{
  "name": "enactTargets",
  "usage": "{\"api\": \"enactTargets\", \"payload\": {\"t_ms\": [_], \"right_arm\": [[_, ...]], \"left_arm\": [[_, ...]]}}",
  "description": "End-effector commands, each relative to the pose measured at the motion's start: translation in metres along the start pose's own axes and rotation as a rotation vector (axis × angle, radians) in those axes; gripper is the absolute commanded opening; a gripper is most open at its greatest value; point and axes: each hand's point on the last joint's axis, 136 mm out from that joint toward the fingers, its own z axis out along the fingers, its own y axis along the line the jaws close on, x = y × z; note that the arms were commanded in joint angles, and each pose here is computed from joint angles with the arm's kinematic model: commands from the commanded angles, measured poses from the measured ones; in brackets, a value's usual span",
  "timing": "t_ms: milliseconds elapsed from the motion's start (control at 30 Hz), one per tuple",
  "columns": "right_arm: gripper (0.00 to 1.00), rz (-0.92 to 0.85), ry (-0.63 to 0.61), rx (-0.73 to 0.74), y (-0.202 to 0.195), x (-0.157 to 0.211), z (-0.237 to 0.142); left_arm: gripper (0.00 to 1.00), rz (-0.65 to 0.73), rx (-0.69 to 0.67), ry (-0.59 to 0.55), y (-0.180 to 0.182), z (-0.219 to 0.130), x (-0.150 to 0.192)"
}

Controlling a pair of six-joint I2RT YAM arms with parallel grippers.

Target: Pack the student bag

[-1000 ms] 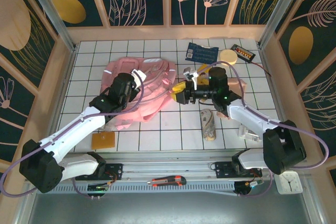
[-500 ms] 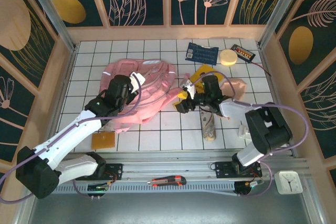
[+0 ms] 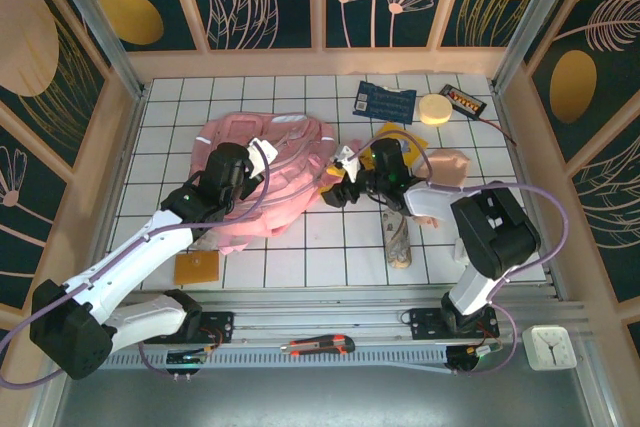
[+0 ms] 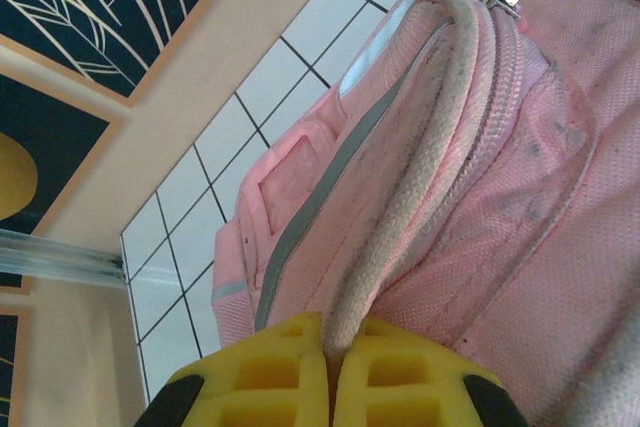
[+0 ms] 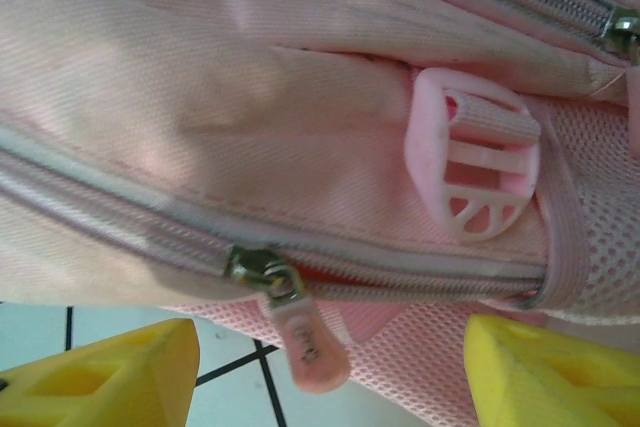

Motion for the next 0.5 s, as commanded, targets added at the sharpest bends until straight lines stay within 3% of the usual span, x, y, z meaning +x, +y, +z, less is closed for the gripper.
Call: {"api": "enactTargets", "payload": {"t_ms": [0, 267, 367, 467], "right_arm": [[0.7, -0.058, -0.045, 0.029, -0.01, -0.018, 0.008], [0.57, -0.067, -0.043, 0.04, -0.016, -0.017, 0.017], [0.42, -0.066, -0.037, 0.034, -0.015, -0.015, 0.018], [0.2, -0.068, -0.035, 0.035, -0.014, -0.016, 0.017]], "left_arm": [[0.0, -0.064, -0.062, -0.118, 0.023, -0.012, -0.03], [0.0, -0.062, -0.063, -0.117, 0.023, -0.013, -0.03], [0.0, -0.062, -0.068, -0.116, 0.025, -0.014, -0.031], [0.0, -0.061, -0.075, -0.112, 0.026, -0.013, -0.03]]}}
